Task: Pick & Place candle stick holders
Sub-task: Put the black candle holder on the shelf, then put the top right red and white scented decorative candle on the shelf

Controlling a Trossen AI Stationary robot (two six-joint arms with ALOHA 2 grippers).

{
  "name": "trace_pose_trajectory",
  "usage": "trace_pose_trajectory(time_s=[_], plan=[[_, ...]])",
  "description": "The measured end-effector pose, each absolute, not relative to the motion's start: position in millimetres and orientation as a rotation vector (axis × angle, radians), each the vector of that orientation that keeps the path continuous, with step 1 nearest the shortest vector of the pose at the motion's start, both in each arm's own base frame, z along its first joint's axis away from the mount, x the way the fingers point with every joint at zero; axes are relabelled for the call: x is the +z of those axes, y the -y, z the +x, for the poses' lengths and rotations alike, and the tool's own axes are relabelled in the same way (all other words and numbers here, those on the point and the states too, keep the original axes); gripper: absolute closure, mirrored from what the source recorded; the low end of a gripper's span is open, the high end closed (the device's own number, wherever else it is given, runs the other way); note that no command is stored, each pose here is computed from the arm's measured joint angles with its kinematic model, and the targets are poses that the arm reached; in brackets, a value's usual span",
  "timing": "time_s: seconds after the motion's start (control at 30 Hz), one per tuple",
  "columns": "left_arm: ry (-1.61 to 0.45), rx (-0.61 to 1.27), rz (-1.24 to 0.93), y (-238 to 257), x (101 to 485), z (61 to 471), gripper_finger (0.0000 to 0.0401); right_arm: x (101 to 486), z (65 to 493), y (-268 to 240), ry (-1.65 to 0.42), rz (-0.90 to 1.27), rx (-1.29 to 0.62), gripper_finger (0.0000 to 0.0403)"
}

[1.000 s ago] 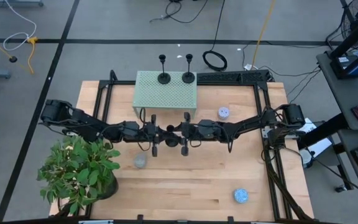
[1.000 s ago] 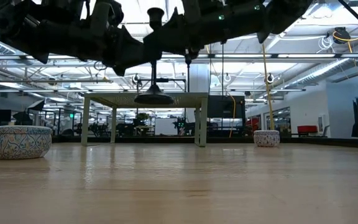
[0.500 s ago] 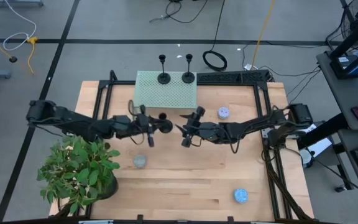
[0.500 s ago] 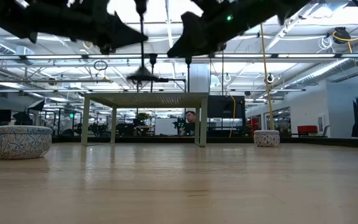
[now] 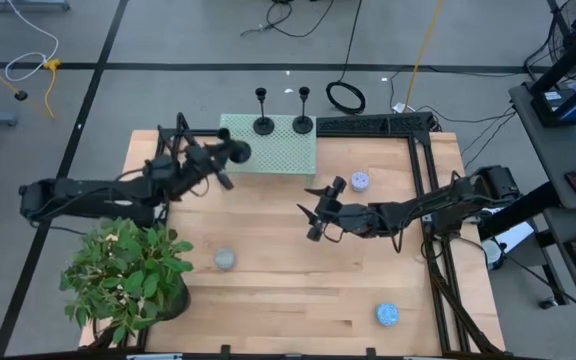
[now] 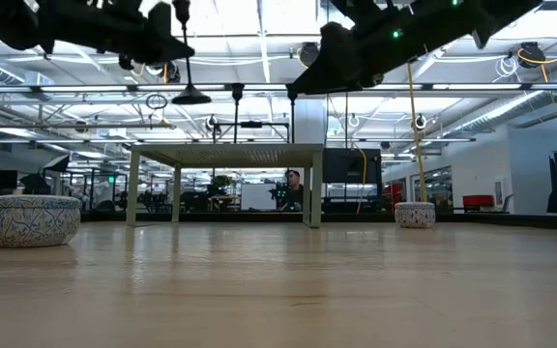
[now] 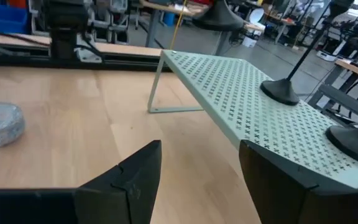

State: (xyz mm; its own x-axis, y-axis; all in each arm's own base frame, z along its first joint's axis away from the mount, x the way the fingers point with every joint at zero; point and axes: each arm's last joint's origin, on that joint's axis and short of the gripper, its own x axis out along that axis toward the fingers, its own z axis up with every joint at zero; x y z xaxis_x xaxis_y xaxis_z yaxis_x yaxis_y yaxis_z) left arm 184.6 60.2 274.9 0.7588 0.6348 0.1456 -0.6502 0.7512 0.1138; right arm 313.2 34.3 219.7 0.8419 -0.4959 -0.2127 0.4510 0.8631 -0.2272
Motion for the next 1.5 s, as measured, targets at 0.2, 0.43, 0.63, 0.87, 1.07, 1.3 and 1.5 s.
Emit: trace_pose_trajectory(time_s=[0.2, 0.43, 0.63, 0.87, 1.07, 1.3, 1.5], plan=[[0.087, 0.799, 0.071, -99, 267, 176, 0.0385, 212, 309, -33, -0.242, -0.161, -0.477, 0.0195], [0.033, 0.884, 0.057, -139, 251, 169, 0.0384, 216, 310, -33, -0.208, -0.195, -0.476, 0.0195], [0.057, 0.91, 0.013, -164, 239, 168, 0.0378, 216, 310, -30, -0.209, -0.194, -0.485, 0.0195], [0.006, 0.954, -0.002, -180, 222, 168, 0.0373, 216, 310, -25, -0.211, -0.194, -0.498, 0.0195], [0.002, 0.956, 0.057, -184, 219, 171, 0.0376, 216, 311, -26, -0.213, -0.191, -0.431, 0.0195], [-0.001, 0.966, 0.102, -186, 220, 170, 0.0322, 216, 312, -27, -0.209, -0.183, -0.348, 0.0196], [0.01, 0.937, 0.079, -188, 220, 168, 0.0291, 216, 312, -27, -0.208, -0.177, -0.349, 0.0196]])
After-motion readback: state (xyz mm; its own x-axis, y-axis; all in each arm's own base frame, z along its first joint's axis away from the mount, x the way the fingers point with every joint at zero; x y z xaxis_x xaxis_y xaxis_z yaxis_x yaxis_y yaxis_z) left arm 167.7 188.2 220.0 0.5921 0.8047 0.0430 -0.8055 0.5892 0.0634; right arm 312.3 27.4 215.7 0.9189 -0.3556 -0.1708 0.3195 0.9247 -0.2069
